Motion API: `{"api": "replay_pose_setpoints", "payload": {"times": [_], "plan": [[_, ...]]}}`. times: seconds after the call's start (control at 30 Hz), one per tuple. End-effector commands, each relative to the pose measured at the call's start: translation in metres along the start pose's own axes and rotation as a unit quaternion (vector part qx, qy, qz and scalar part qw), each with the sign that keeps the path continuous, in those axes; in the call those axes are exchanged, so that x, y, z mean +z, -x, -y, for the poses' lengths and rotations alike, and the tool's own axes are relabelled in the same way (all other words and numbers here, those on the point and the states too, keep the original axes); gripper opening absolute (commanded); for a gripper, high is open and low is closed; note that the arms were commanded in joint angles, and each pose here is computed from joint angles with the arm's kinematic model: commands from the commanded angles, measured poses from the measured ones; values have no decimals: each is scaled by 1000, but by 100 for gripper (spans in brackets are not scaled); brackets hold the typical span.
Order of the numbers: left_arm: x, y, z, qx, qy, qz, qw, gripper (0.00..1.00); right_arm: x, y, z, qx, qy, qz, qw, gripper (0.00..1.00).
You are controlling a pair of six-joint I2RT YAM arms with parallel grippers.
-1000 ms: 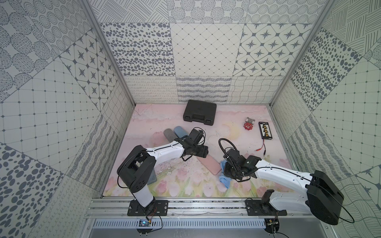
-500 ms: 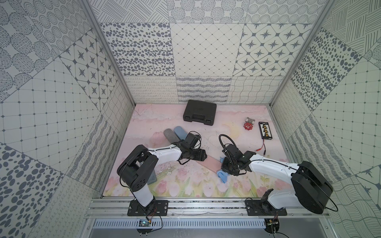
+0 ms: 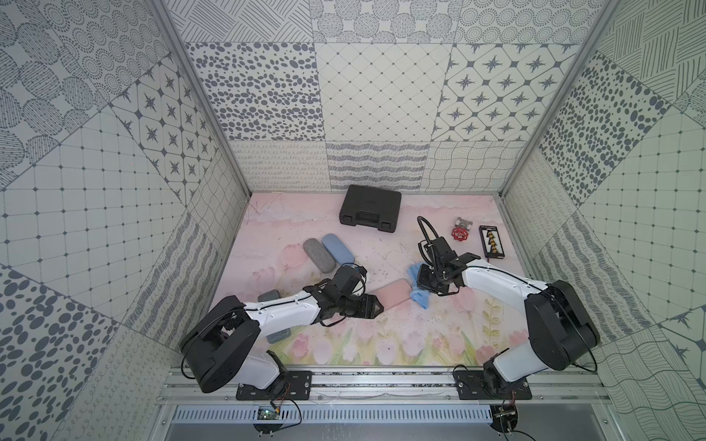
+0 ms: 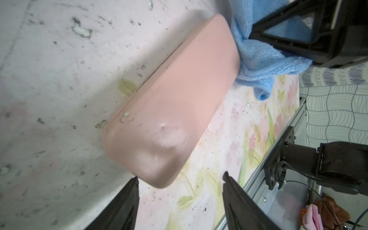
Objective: Wipe the eyeglass case
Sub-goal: Adjust the eyeglass case at the center of the board.
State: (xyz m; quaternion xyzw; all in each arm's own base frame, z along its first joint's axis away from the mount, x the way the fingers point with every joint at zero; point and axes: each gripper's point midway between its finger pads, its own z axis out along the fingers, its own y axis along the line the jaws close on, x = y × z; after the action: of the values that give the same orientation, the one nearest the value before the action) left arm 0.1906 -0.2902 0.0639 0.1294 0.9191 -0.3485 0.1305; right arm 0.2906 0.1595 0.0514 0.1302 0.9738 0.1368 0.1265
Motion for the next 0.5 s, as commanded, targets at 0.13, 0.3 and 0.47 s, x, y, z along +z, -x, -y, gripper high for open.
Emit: {"api": "replay_pose_setpoints", "payload": {"times": [0.13, 0.3, 0.47], "plan": [[-24, 14, -4, 149, 94, -6, 984, 75, -30, 25, 23, -85, -62, 44, 994, 3], [-12, 31, 4, 238, 99, -9, 966, 78, -24, 16, 19, -73, -42, 26, 996, 0], [3, 35, 0, 291, 120, -48, 948, 86, -21, 9, 22, -66, -39, 21, 997, 0]]}}
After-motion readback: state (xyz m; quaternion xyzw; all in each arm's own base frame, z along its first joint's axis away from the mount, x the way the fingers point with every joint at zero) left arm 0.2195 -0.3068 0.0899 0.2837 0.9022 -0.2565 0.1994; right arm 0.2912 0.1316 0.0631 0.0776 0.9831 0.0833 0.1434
